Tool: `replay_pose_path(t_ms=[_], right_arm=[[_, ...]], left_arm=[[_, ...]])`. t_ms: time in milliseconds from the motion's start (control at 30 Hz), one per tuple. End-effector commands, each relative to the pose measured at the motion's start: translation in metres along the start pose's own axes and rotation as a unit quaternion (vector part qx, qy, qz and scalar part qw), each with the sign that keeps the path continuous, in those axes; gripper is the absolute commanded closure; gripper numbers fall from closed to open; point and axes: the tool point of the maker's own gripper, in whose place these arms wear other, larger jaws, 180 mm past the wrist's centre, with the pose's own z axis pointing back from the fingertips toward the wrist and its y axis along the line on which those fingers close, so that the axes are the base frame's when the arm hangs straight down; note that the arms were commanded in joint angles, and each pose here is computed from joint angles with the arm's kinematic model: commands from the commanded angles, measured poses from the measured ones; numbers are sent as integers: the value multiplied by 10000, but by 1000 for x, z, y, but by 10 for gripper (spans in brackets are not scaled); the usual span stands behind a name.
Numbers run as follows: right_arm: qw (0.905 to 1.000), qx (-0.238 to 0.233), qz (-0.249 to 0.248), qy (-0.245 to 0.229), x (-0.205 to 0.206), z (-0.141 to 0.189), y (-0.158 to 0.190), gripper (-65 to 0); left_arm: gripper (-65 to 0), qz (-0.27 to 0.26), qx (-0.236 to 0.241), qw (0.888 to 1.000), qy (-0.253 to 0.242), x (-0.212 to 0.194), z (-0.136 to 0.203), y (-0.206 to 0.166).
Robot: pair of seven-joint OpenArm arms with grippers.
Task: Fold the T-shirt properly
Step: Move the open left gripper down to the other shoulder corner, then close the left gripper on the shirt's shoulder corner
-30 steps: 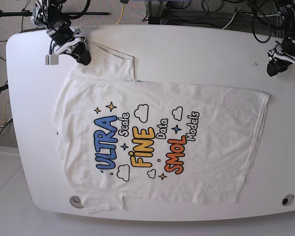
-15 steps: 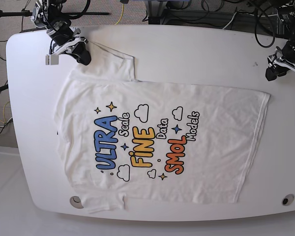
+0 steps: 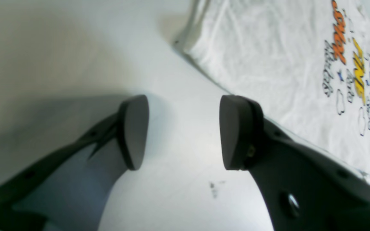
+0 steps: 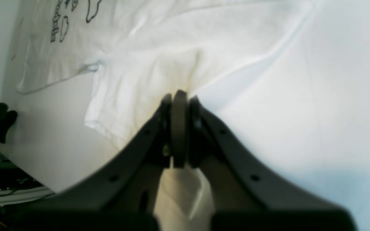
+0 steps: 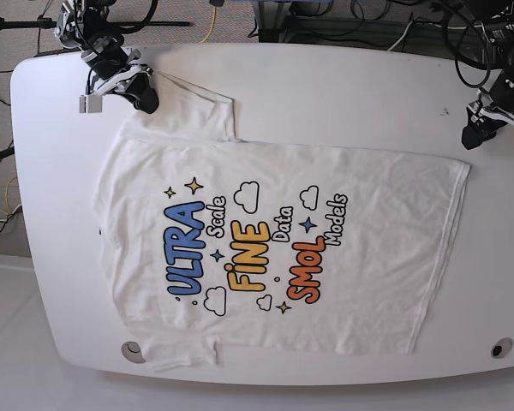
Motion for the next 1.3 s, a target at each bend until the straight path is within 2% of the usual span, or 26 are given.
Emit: replay_pose_path(t_ms=[0, 467, 533, 867, 1133, 1267], right_arm=[[9997, -139, 62, 202, -6, 2, -6, 0], [9995, -139, 72, 269, -9, 2, -5, 0], [9993, -152, 82, 330, -12, 2, -6, 0], [9993, -144, 74, 335, -13, 3, -5, 0], [9992, -148, 72, 355, -13, 3, -6, 0], [9994, -141, 77, 312, -12, 2, -5, 0]], left_arm=[[-326, -125, 102, 9991, 380, -13, -1, 4], [-324, -478, -238, 9972, 516, -14, -23, -28], [-330, -554, -235, 9957, 706, -21, -27, -32], [-333, -527, -312, 9946, 837, -29, -38, -43], [-335, -488, -333, 9950, 807, -29, -42, -45], [-331, -433, -359, 9964, 636, -22, -43, -48]])
